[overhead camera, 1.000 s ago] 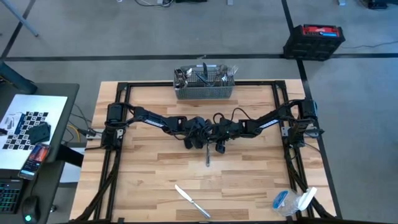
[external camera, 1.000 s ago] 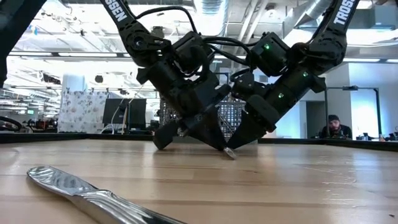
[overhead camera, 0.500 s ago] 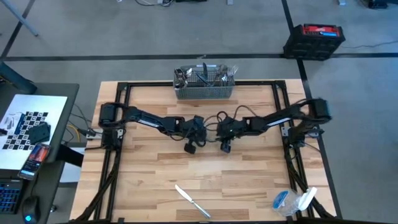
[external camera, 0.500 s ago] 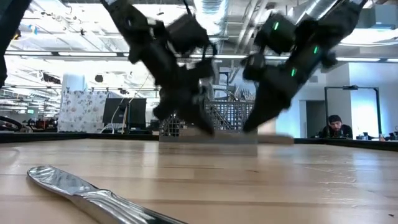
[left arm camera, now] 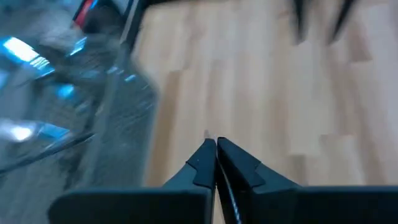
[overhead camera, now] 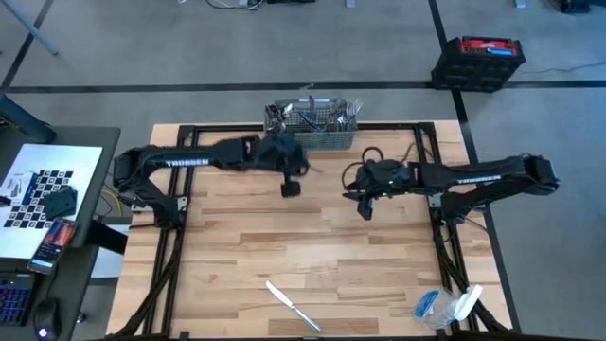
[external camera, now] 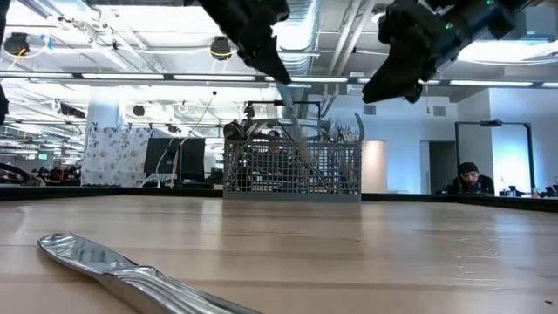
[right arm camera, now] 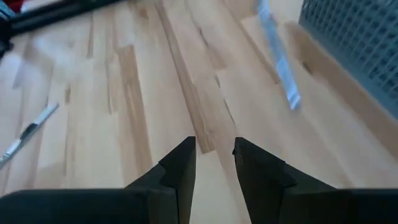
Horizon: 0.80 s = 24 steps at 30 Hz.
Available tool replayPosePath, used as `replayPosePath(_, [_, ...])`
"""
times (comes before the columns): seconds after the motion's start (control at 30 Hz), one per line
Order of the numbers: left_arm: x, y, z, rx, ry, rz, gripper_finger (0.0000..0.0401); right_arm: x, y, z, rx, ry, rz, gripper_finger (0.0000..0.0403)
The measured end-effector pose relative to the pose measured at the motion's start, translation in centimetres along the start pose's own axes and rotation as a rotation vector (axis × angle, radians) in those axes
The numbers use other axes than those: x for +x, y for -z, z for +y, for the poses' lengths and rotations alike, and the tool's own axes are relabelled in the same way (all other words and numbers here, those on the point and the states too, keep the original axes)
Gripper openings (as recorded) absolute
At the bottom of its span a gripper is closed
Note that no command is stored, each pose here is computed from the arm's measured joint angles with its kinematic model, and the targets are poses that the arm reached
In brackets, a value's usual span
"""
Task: Sort silverware
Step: Put the silver table knife into the gray organizer
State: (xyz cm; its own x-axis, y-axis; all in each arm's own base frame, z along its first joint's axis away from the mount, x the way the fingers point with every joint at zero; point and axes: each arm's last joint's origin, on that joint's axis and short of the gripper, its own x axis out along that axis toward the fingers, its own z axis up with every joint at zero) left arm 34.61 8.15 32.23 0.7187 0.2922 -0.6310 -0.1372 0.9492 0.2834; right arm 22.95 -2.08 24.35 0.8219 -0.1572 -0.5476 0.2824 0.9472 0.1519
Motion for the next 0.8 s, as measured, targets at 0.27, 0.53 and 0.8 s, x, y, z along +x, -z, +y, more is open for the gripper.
replayPosePath(0.27, [-2.5,-2.4,6.9,-0.041,-0.172,-0.154,0.0000,0.4,0.2,-0.2,-0.006,0.046,0.011,0.0101])
replayPosePath(0.53, [-2.3,-2.7,12.4,-0.175,-0.179,-0.416,0.0000,2.7,1.5,0.2,0.016,0.058,0.108,0.0102])
replayPosePath(0.8, [5.4,0.5,14.3,-0.292,-0.127,-0.312,0.0000,4.2,2.2,1.2,0.056,0.038,0.134,0.0102])
